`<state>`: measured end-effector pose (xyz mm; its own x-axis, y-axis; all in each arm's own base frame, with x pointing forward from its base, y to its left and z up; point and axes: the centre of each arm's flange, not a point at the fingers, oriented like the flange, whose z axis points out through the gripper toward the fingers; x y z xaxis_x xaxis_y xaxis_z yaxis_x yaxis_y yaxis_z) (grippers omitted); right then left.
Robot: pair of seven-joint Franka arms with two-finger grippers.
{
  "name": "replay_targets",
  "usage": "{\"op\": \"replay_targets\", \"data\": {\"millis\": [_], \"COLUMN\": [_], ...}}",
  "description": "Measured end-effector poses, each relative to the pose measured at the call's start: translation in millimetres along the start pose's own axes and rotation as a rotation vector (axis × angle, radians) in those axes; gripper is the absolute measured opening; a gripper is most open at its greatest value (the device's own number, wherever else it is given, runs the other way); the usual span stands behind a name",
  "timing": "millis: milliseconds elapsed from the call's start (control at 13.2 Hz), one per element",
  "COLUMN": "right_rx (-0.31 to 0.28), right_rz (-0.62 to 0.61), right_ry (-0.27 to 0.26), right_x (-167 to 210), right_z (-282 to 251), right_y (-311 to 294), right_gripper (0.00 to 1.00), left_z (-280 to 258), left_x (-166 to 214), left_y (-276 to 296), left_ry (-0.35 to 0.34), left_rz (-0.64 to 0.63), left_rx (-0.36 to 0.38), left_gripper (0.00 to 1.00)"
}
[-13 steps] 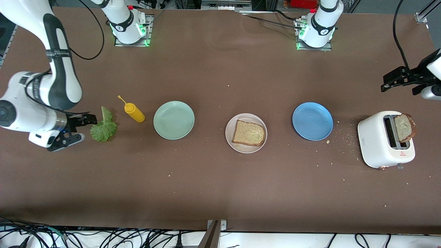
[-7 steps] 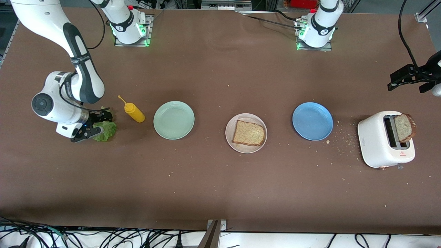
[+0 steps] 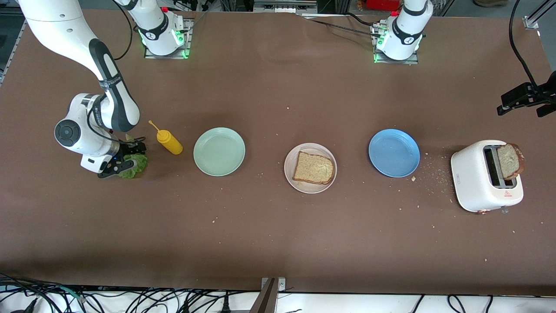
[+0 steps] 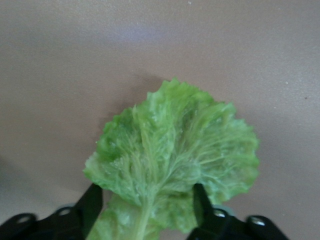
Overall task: Make sandwich in beige plate with both arms
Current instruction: 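Grasp the lettuce leaf with the right gripper and lift it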
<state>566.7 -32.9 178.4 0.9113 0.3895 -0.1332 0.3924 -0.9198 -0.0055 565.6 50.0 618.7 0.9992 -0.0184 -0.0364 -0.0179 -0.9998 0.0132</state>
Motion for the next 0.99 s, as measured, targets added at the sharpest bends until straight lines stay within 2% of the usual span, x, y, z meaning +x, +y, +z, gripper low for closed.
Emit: {"op": "replay_targets", "data": {"millis": [152, 380, 456, 760, 988], "right_rx": [-0.003, -0.005, -0.008, -0.032, -0.005], "right_rz": [0.001, -0.001, -0.004, -0.050, -0.136], "right_ry": [0.004, 0.011, 0.019, 0.078, 0.062], "right_x": [1, 3, 6, 31, 63], "right_z": [-1, -5, -8, -54, -138], "right_y": [1, 1, 1, 9, 10], "right_gripper": [0.46, 0.15, 0.09, 0.08, 0.07], "left_z": [0, 0, 0, 0, 0], "left_x": [0, 1, 1, 2, 2], "left_y": [4, 10, 11, 21, 29], "left_ry": [0.000, 0.000, 0.000, 0.000, 0.000], "left_rz": [0.008, 0.018, 0.020, 0.038, 0.053], "left_rx": [0.000, 0.000, 0.000, 0.000, -0.001], "left_gripper": [1.00, 1.00, 1.00, 1.00, 1.00]}}
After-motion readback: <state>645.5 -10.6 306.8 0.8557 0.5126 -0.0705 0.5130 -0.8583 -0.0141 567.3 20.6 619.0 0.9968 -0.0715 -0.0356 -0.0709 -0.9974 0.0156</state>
